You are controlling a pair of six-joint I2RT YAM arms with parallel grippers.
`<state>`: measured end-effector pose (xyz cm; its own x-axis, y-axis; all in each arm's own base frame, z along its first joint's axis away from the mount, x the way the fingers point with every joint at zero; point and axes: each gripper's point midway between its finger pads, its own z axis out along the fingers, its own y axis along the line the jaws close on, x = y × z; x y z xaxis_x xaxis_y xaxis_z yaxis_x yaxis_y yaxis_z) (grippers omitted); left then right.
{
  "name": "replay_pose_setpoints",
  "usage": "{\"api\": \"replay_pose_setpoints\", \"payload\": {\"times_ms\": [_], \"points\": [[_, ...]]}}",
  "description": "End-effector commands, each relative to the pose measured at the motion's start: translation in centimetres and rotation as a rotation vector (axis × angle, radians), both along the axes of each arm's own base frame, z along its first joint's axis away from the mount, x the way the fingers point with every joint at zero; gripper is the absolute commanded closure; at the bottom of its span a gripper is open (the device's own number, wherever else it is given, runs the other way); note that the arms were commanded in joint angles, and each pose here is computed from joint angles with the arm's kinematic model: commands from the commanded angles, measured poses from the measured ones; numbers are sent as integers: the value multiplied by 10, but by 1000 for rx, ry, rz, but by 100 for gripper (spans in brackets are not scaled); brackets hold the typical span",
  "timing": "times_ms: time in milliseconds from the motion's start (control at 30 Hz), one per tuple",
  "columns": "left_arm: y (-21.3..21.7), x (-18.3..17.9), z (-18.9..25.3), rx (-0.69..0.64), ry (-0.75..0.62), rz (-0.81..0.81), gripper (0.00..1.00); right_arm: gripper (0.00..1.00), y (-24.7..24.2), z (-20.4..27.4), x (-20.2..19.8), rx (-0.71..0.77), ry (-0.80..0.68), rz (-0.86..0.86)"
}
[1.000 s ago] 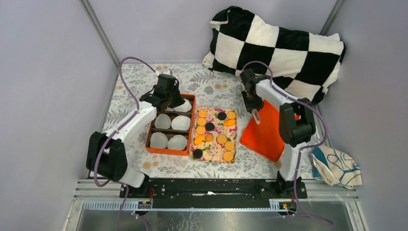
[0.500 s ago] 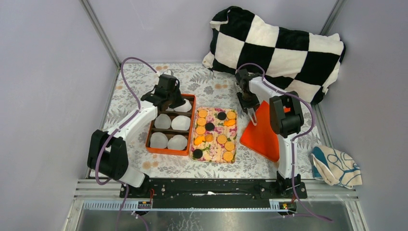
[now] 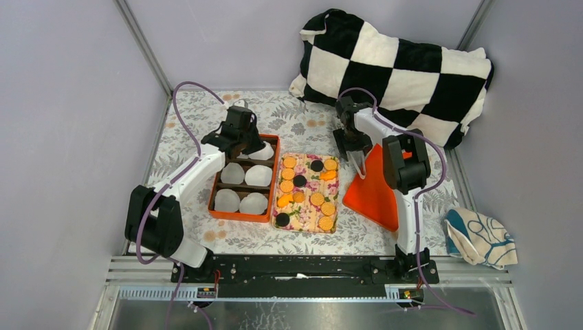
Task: Pack the cookies
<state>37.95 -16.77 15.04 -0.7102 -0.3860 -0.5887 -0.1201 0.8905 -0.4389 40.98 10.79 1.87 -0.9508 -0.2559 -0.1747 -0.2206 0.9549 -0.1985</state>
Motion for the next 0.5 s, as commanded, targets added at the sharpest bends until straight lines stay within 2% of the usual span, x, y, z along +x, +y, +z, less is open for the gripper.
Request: {"api": "replay_pose_setpoints", "payload": {"times_ms": [0, 200, 333, 467], "points": [[-2, 5, -3, -18, -10, -1, 91, 25, 6, -21, -2, 28, 51, -1], [-2, 5, -7, -21, -2, 1, 91, 29, 7, -39, -21, 42, 120, -29], [-7, 4, -8, -42, 4, -15, 91, 45, 13, -42, -30, 81, 148, -40], [-10, 4, -7, -54, 5, -22, 92, 56, 12, -43, -32, 80, 153, -46]]}}
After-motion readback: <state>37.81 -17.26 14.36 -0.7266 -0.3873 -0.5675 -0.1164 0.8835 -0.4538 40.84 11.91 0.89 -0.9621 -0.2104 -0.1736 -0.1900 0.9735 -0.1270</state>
